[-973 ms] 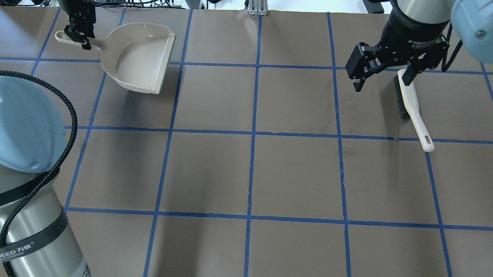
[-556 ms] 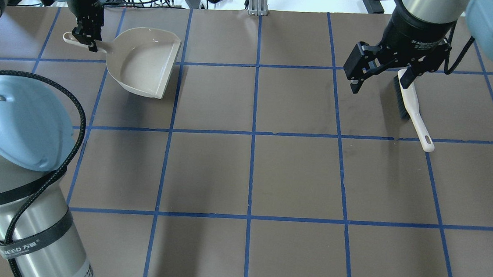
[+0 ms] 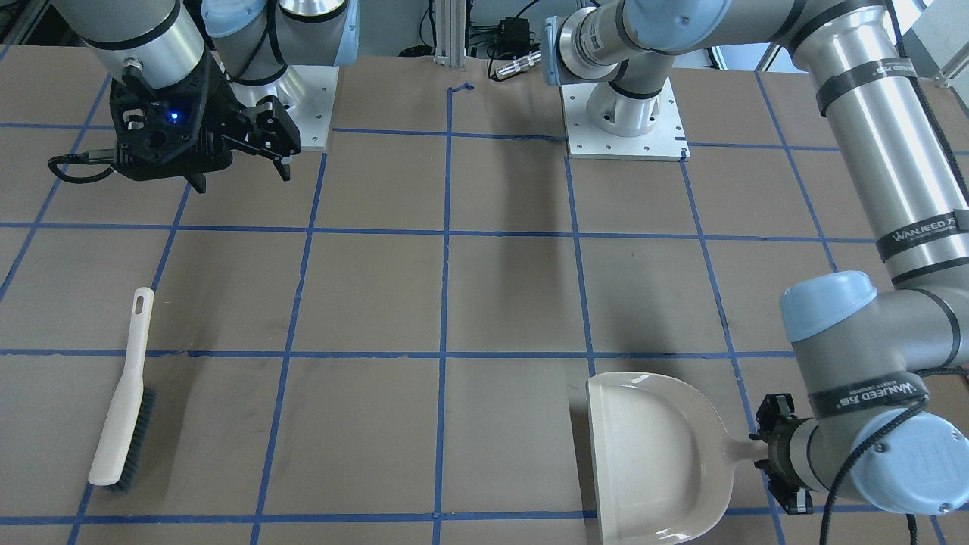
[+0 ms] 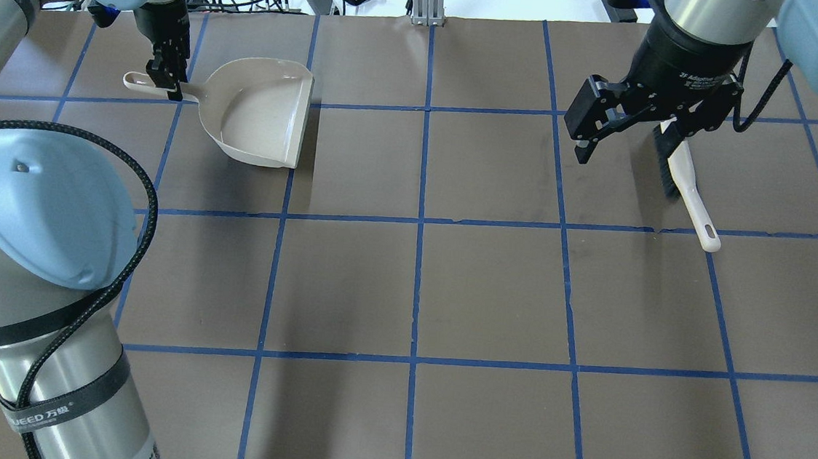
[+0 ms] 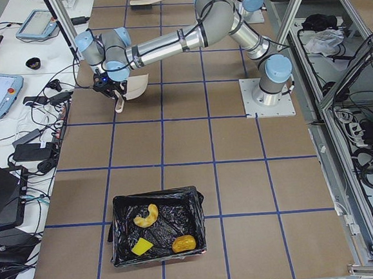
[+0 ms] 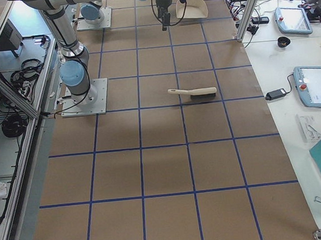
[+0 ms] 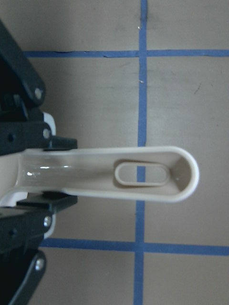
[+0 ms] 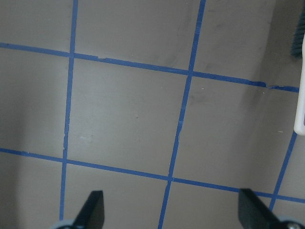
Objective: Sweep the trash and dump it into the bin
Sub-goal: 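Lower the beige dustpan onto the table with the left gripper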
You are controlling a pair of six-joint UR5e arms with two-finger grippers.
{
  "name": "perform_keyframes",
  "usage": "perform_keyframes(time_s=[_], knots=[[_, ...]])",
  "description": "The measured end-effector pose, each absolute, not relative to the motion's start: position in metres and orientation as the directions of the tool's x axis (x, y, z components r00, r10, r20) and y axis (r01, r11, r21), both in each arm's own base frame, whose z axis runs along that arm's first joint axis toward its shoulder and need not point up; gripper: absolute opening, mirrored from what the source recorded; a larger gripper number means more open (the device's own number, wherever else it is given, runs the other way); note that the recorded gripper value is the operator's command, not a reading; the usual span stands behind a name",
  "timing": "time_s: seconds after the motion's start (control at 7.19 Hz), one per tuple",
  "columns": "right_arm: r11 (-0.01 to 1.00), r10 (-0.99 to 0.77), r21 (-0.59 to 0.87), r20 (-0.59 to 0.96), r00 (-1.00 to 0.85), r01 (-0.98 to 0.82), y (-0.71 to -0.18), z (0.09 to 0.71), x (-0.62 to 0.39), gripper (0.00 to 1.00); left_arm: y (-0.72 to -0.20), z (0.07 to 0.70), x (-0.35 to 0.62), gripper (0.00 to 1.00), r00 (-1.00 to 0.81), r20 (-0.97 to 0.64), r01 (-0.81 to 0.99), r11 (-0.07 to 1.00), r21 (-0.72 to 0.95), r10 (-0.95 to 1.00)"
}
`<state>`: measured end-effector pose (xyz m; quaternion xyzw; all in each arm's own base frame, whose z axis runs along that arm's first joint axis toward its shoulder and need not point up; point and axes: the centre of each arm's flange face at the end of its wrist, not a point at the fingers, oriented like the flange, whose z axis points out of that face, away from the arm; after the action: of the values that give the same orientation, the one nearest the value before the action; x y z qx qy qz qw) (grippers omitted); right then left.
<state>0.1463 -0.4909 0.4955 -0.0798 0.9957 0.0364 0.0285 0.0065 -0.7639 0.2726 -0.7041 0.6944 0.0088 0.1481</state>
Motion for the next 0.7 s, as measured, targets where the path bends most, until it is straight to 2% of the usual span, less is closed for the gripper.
perform_keyframes(time_s=[0.56,0.7], knots=[[0.981,-0.175,0.076,-0.043,-0.984,-0.178,-0.49,0.495,0.144,1.0,-0.733,0.248,-0.013,0.0,0.014,-0.205,-0.977,0.03,-0.21,-0.979],[0.979,-0.186,0.077,-0.04,-0.982,-0.189,-0.49,0.494,0.144,1.0,-0.729,0.252,-0.014,0.33,0.014,-0.194,-0.977,0.028,-0.213,-0.981]])
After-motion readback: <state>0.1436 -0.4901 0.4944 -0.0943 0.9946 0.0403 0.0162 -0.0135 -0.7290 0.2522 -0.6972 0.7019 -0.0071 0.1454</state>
